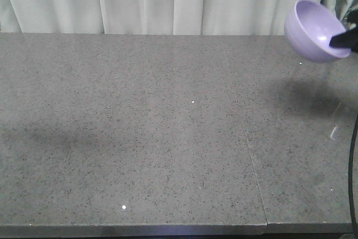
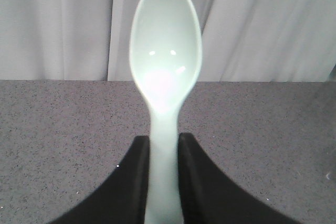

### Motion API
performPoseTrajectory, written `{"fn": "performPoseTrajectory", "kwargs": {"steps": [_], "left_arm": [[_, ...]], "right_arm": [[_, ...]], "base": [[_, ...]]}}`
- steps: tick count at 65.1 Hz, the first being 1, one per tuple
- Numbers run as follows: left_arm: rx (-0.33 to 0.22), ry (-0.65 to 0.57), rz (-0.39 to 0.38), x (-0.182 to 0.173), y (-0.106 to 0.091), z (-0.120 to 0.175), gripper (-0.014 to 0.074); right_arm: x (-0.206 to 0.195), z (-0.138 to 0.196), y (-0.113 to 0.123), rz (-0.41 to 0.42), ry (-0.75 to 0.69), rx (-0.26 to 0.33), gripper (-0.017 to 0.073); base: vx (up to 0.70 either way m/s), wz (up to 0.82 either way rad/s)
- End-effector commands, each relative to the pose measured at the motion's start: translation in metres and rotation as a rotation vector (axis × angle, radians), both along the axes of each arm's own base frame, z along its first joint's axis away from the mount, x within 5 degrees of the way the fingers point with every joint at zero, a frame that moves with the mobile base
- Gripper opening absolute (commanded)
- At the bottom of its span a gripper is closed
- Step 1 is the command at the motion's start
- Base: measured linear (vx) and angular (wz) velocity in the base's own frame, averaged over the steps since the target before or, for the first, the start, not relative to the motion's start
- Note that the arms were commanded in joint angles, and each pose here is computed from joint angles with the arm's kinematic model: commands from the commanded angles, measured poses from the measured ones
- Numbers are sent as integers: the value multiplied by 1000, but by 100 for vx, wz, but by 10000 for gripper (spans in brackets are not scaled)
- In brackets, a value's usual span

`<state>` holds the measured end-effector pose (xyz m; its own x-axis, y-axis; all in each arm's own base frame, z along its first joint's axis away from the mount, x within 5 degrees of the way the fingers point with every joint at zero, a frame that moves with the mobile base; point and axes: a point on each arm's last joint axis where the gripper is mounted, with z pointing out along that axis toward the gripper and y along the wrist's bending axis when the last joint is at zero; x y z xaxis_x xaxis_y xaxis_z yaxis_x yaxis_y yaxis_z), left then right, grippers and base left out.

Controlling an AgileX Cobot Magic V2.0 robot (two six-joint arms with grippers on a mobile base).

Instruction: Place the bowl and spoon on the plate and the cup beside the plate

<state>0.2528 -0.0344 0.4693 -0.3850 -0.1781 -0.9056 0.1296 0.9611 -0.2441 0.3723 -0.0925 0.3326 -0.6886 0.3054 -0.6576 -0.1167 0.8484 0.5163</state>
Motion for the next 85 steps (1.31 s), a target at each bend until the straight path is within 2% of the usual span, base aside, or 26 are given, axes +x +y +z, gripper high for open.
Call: {"fn": "performPoseTrajectory", "kwargs": {"steps": [1,12,29,47,85], "left_arm": [[-33,-111,5,-9,0,20,-7],[-32,-110,5,-9,0,20,-7],[-32,-107,4,-9,0,20,-7],[-32,-107,4,-9,0,20,-7],[-32,-107,4,-9,0,20,-7]], "right_arm": [[-29,71,22,79,-253,53,-5],[-59,111,38,98,-381,61,-5],[-105,144,67,280,-443,103,-5],[-124,158,75,292,-492,71,-5],[-126,160,76,294,-500,69,-5]], "base": [[0,0],[0,0],[0,0],[0,0],[0,0]]}}
